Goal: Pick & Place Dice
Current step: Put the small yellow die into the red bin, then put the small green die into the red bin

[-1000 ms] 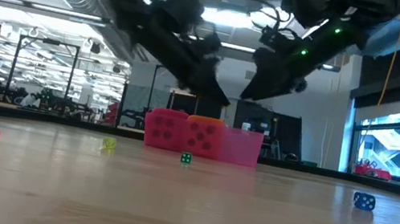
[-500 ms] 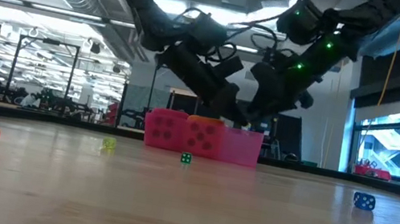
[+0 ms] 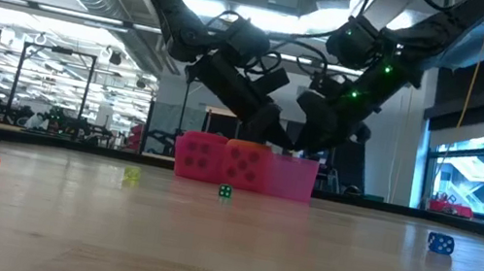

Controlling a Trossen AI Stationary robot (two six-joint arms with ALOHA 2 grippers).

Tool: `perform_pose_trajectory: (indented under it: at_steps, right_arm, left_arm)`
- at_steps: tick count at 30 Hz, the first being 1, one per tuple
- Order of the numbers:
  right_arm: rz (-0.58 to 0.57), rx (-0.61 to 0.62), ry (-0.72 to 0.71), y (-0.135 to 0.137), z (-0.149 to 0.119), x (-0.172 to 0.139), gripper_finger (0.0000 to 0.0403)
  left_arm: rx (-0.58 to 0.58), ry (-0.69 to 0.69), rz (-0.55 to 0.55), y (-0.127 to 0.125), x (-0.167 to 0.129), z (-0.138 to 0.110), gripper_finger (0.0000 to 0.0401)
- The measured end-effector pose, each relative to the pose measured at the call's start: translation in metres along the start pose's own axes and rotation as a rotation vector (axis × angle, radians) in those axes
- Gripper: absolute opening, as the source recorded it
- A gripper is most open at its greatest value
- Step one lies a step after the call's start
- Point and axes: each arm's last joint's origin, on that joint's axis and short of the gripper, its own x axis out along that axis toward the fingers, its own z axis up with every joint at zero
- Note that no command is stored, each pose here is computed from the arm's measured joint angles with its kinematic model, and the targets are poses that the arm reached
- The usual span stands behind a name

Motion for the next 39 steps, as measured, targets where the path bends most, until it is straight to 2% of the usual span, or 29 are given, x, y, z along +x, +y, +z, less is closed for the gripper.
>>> perform_pose_trajectory:
  at_steps: [4, 11, 19, 28, 32, 39]
  right_arm:
    - [0.020, -0.041, 0.008, 0.001, -0.001, 0.000, 0.0221]
    - [-0.033, -0.026, -0.026, -0.003, 0.003, 0.000, 0.0221]
    - [-0.030, -0.067, -0.043, -0.004, 0.005, 0.000, 0.0221]
    - [-0.016, -0.081, -0.069, -0.003, 0.007, 0.000, 0.0221]
    - [0.048, -0.087, -0.058, -0.001, 0.007, 0.000, 0.0221]
    - [0.048, -0.087, -0.055, -0.001, 0.007, -0.001, 0.0221]
  left_arm:
    - [0.021, 0.019, -0.012, -0.001, 0.000, -0.002, 0.0057]
    - [-0.043, 0.048, 0.062, 0.005, -0.001, -0.004, 0.0058]
    - [0.070, 0.051, 0.043, 0.000, 0.000, -0.003, 0.0061]
    - [0.098, 0.042, 0.040, -0.004, 0.000, -0.001, 0.0104]
    - [0.099, 0.039, 0.048, -0.003, 0.000, 0.000, 0.0123]
    - [0.105, 0.036, 0.041, -0.008, 0.001, 0.001, 0.0134]
